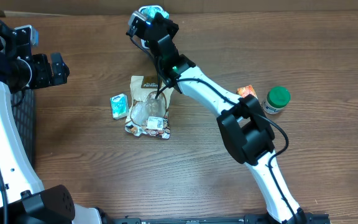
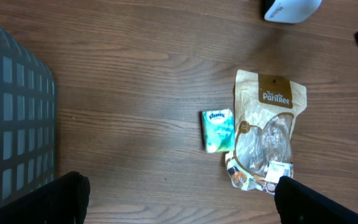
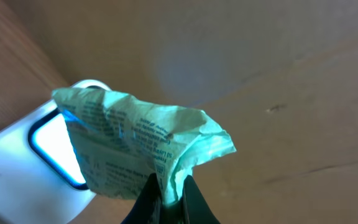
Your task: Scan the item barcode
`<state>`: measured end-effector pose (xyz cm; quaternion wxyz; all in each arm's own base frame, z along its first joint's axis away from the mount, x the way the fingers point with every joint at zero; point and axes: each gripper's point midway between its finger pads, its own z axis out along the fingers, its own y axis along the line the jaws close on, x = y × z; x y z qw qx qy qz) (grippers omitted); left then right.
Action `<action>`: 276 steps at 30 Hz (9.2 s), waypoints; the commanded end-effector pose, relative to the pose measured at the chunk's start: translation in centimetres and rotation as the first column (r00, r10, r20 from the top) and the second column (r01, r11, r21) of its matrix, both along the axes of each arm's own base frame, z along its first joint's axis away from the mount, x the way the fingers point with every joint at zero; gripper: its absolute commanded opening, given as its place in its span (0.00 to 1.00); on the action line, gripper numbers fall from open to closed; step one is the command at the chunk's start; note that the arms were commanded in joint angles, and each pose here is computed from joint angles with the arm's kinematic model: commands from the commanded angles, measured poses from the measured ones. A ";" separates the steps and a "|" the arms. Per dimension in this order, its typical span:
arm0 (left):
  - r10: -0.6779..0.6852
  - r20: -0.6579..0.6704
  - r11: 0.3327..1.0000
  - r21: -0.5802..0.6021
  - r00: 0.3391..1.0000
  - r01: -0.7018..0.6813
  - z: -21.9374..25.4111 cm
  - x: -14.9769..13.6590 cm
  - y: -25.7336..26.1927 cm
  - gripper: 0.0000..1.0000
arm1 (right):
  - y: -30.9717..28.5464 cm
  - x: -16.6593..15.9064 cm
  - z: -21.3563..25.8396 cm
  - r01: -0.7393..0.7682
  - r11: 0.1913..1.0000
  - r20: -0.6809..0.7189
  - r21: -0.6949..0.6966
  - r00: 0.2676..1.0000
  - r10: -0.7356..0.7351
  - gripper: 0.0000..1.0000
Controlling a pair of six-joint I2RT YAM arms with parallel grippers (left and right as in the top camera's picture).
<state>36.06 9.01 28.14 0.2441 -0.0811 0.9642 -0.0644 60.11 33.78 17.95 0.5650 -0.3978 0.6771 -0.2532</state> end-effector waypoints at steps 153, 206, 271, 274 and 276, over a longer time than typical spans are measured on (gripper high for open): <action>-0.022 0.008 1.000 0.006 1.000 0.022 0.2 0.2 -0.3 1.00 | -27.1 -22.0 2.6 0.932 0.316 -0.963 0.175 0.229 -0.140 0.53; -0.022 0.008 1.000 0.006 1.000 0.022 0.2 0.2 -0.3 1.00 | -5.3 -28.9 -12.3 0.856 0.472 -0.953 0.211 0.073 0.294 0.70; -0.022 0.008 1.000 0.006 1.000 0.022 0.2 0.2 -0.3 1.00 | -1.4 -27.0 -6.6 0.478 0.789 -0.919 0.386 0.119 0.377 0.45; -0.022 0.008 1.000 0.006 1.000 0.022 0.2 0.2 -0.3 1.00 | 1.7 -29.4 -6.7 0.490 0.785 -0.917 0.380 0.087 0.390 0.48; -0.022 0.008 1.000 0.006 1.000 0.022 0.2 0.2 -0.3 0.99 | 3.2 -30.6 -7.2 0.503 0.785 -0.923 0.362 0.075 0.377 0.48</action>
